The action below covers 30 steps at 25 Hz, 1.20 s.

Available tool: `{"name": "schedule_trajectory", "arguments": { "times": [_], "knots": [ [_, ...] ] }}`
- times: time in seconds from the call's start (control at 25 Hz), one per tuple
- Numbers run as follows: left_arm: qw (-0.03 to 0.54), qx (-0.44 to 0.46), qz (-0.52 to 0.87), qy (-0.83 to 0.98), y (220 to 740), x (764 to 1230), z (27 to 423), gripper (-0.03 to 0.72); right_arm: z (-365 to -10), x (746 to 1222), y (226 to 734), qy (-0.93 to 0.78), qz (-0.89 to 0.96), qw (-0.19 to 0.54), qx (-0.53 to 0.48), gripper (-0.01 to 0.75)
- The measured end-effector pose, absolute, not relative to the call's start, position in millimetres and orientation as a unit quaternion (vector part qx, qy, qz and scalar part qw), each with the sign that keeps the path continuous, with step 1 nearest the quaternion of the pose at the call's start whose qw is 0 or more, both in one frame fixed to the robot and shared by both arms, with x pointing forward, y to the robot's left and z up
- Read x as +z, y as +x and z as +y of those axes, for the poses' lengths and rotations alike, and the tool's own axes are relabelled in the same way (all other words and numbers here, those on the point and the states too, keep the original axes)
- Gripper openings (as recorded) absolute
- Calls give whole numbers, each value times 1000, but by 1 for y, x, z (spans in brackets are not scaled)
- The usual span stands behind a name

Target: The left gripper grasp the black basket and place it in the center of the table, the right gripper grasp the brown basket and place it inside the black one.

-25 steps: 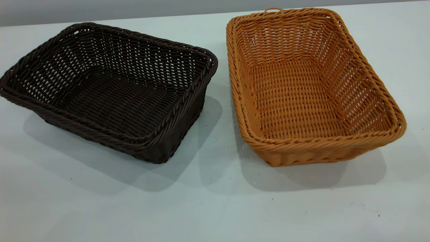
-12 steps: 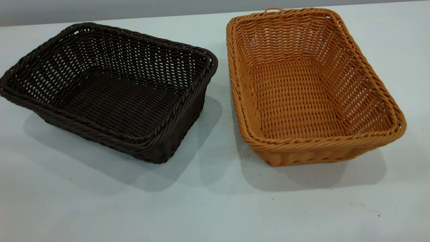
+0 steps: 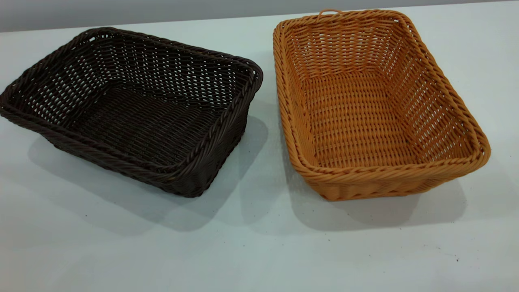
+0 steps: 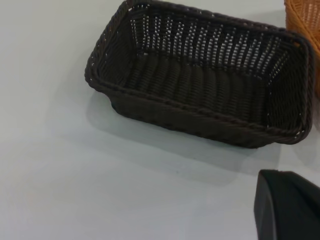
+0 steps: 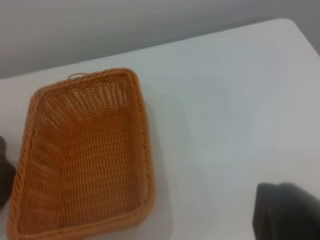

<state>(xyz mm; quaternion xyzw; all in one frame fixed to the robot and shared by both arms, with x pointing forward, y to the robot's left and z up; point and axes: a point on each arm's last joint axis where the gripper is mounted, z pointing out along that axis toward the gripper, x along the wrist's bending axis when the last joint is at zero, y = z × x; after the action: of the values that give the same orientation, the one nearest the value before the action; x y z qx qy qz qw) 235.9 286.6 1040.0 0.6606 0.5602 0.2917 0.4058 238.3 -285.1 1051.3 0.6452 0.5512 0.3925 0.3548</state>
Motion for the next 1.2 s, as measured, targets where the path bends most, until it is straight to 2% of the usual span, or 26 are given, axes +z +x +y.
{"name": "schedule_trajectory", "arguments": {
  "times": [0.24,0.44,0.6,0.84,0.96,1.2],
  "knots": [
    [417,264,552,672,242,1056,281,-1,-281,1063,237,633,539,354,428,0],
    [430,253,521,692,261,1084,274,-1,-283,1089,248,632,548,355,418,0],
    [447,258,484,707,283,1109,268,6,-283,1104,270,641,546,323,432,41],
    [452,280,435,727,325,1120,263,94,-280,1105,308,644,566,249,450,175],
    [457,277,421,732,344,1119,260,163,-277,1102,322,640,581,211,456,239],
    [474,260,399,741,375,1113,253,307,-273,1100,340,645,581,156,471,295]
  ]
}}
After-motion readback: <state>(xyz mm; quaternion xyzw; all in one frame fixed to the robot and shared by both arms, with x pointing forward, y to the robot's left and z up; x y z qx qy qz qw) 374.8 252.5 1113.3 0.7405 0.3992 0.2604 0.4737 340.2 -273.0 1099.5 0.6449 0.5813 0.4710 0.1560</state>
